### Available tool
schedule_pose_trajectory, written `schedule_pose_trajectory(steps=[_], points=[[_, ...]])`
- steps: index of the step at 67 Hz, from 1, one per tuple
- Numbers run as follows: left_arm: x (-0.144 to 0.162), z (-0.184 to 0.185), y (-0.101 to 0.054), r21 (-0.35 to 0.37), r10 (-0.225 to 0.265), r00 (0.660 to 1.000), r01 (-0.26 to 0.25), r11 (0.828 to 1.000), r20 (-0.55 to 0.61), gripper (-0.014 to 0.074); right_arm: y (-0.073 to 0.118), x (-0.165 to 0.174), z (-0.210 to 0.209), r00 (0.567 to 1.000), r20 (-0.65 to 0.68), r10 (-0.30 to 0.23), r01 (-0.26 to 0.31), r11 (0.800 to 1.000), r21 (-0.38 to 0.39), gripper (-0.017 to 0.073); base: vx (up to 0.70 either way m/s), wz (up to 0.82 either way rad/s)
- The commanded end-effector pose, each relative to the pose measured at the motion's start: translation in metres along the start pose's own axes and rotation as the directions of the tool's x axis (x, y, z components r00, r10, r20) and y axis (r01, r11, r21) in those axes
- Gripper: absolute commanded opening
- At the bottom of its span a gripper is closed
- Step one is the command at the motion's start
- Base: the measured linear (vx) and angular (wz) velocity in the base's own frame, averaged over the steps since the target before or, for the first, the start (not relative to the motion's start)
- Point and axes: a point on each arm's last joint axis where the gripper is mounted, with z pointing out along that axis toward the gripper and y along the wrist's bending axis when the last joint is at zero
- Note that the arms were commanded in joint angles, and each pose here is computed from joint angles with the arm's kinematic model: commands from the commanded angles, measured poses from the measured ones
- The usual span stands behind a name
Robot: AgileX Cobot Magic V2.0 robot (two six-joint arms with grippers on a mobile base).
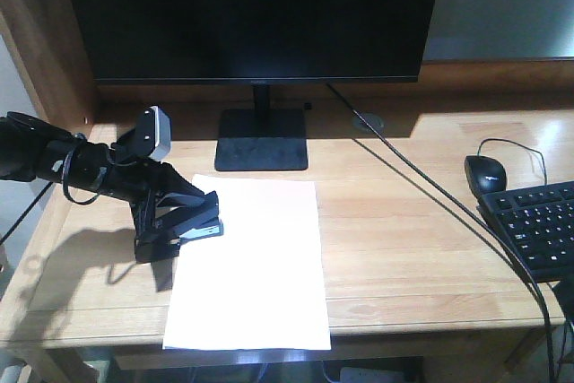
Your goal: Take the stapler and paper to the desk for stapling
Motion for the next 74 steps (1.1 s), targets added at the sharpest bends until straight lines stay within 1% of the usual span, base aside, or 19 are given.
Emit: schedule_pose_trajectory(steps=[1, 41, 56, 63, 68, 74], points=[[-0.028, -0.015, 0.003, -0.042, 0.035, 0.997, -0.032, 0.999, 0.073, -0.0006, 0.002, -0.01, 0.0, 0.999, 0.035, -0.023, 0.024, 1.0, -0.018, 0.0578, 0.0, 0.0], [-0.029, -0.015, 0.003, -0.035, 0.037, 0.996, -0.035, 0.999, 0.077, -0.0006, 0.002, -0.01, 0.0, 0.999, 0.035, -0.023, 0.024, 1.0, -0.018, 0.0578, 0.0, 0.0], [-0.024, -0.013, 0.005, -0.051, 0.037, 0.998, -0.035, 0.998, 0.056, -0.0006, 0.002, -0.01, 0.0, 0.999, 0.035, -0.023, 0.024, 1.0, -0.018, 0.0578, 0.0, 0.0], [-0.017, -0.006, 0.005, -0.03, 0.028, 0.999, -0.027, 0.999, 0.04, -0.0006, 0.002, -0.01, 0.0, 0.999, 0.035, -0.023, 0.024, 1.0, -0.018, 0.0578, 0.0, 0.0], [-0.011, 0.001, 0.002, 0.004, 0.025, 0.999, -0.025, 1.0, 0.028, -0.0006, 0.002, -0.01, 0.0, 0.999, 0.035, -0.023, 0.024, 1.0, -0.018, 0.0578, 0.0, 0.0], [-0.006, 0.008, -0.001, 0.035, 0.039, 0.999, -0.039, 0.999, -0.003, -0.0006, 0.002, -0.01, 0.0, 0.999, 0.035, -0.023, 0.024, 1.0, -0.018, 0.0578, 0.0, 0.0]])
